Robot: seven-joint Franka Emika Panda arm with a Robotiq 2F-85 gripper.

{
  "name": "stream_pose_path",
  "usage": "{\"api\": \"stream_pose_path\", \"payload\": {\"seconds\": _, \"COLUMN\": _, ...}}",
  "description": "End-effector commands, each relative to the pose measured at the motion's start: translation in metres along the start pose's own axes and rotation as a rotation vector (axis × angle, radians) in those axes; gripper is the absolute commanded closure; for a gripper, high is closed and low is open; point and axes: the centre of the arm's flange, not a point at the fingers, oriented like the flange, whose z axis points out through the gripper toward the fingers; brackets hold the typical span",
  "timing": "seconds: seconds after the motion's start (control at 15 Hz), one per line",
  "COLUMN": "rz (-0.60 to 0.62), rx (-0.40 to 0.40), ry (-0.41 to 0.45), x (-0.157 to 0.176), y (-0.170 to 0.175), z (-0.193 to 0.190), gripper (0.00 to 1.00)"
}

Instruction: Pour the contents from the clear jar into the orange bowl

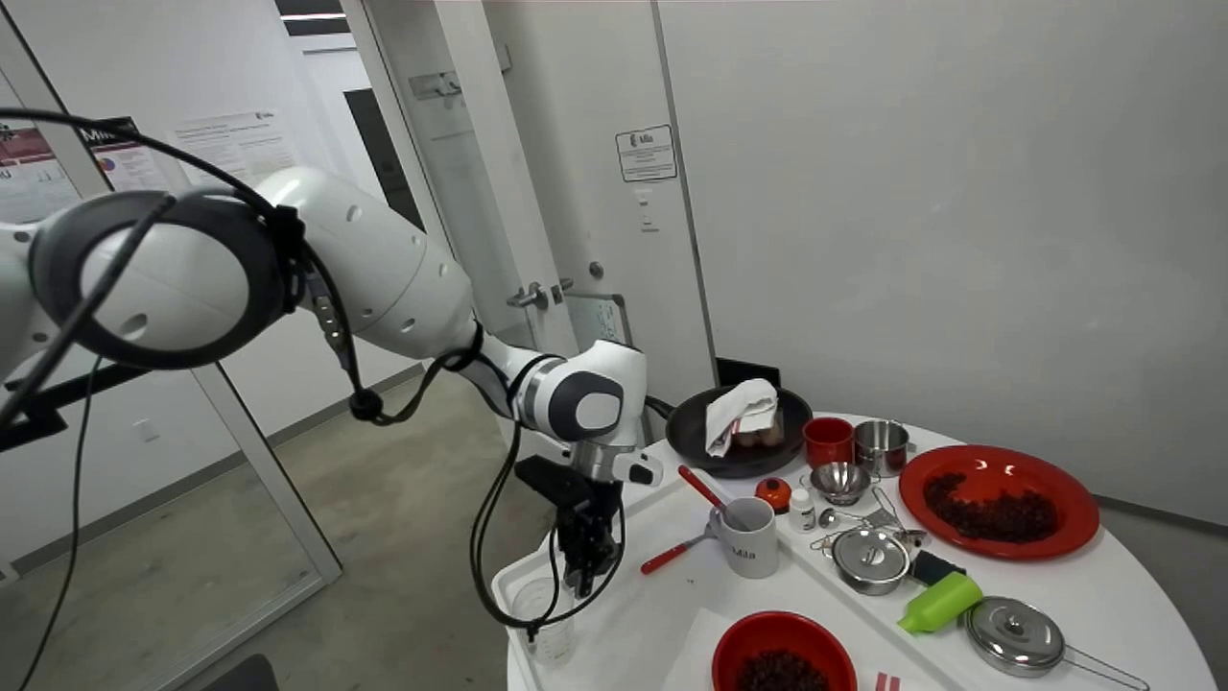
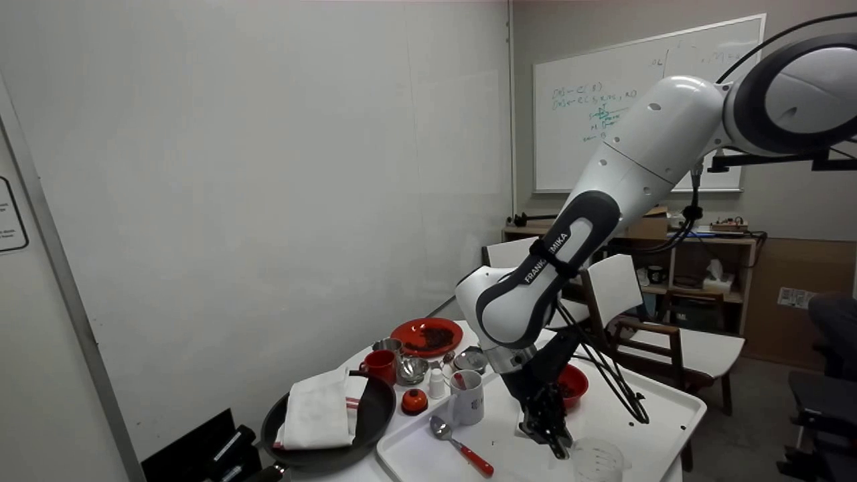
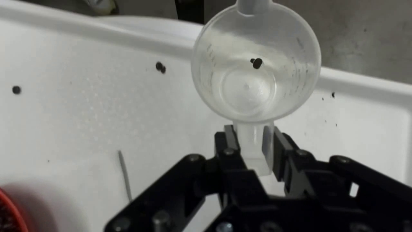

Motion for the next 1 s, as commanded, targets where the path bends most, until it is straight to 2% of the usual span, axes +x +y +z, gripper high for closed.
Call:
{"api": "stream_pose_path", "payload": {"seconds": 0.0, "rz": 0.032, "rx": -0.01, "ry": -0.205, "x": 0.011, "y": 0.005, "z": 0.007, "gripper": 0.47}}
{"api": "stream_pose_path", "payload": {"seconds": 0.2, "rz": 0.092, "rx": -0.046, "ry": -0.303, "x": 0.011, "y": 0.01, "z": 0.016, "gripper": 0.27}}
{"api": "stream_pose_path", "payload": {"seconds": 0.47, "rz": 0.12, "rx": -0.052, "ry": -0.349, "x": 0.016, "y": 0.014, "z": 0.022, "gripper": 0.01}}
{"api": "stream_pose_path", "payload": {"seconds": 0.73, "rz": 0.138, "rx": -0.058, "ry": -0.321, "x": 0.01, "y": 0.013, "z": 0.012, "gripper": 0.0}}
{"api": "stream_pose_path", "payload": {"seconds": 0.8, "rz": 0.108, "rx": -0.063, "ry": -0.32, "x": 0.006, "y": 0.018, "z": 0.024, "gripper": 0.0}}
{"api": "stream_pose_path", "payload": {"seconds": 0.93, "rz": 0.116, "rx": -0.064, "ry": -0.308, "x": 0.008, "y": 0.016, "z": 0.019, "gripper": 0.0}}
